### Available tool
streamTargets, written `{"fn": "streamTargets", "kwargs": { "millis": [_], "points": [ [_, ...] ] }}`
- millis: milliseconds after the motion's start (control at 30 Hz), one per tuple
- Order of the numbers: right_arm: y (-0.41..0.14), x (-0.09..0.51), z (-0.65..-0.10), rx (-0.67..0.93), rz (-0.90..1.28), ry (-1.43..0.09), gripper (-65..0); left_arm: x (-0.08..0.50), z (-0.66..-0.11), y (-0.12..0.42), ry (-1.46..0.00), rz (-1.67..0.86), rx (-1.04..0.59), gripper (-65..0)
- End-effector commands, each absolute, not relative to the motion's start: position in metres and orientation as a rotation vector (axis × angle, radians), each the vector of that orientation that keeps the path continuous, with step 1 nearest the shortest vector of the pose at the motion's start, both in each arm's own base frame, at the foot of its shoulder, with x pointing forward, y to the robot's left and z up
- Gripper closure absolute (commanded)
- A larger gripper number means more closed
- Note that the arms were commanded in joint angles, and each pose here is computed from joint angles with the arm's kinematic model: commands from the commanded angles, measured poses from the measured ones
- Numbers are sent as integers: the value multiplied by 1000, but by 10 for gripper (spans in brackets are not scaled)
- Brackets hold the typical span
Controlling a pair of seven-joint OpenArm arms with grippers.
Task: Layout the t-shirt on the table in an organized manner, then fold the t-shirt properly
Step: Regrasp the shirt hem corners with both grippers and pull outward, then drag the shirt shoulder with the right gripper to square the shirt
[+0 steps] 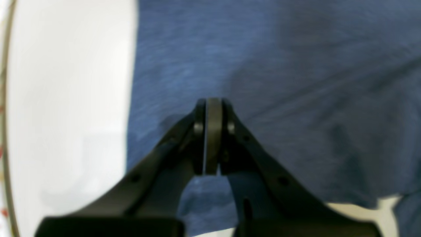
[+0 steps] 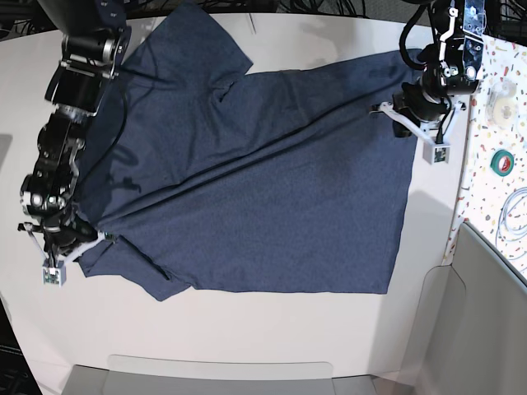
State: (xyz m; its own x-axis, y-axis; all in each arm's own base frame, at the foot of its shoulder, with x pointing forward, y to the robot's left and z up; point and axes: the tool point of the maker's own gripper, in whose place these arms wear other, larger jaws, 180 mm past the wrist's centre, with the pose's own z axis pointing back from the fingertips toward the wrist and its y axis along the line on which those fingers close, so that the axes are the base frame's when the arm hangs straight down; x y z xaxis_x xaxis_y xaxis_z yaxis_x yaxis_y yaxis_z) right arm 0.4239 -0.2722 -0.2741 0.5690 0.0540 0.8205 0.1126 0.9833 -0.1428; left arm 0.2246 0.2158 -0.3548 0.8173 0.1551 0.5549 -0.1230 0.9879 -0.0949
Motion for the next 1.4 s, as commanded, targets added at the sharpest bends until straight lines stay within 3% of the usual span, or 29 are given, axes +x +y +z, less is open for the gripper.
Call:
{"fn": "streamTargets", "kwargs": {
  "millis": [0,200,400,667,967,1367],
  "points": [
    [-271,425,-245,-208,-18,-1051,0,227,-348,220,-620,140,-46,0],
    [-236,352,-243,-199,40,-999,0,227,-348,221,-619,136,-40,0],
    [-207,257,-329,-102,167,-675,0,238,-333,244,-675,187,1,0],
    [-189,174,-379,18,182,-502,0,249,-322,256,-718,216,19,0],
    [-213,146,-389,-34,219,-407,0,247,-328,259,-698,227,22,0],
    [-257,143,-382,-224,253,-365,0,245,-329,260,-693,232,24,0]
  ]
}}
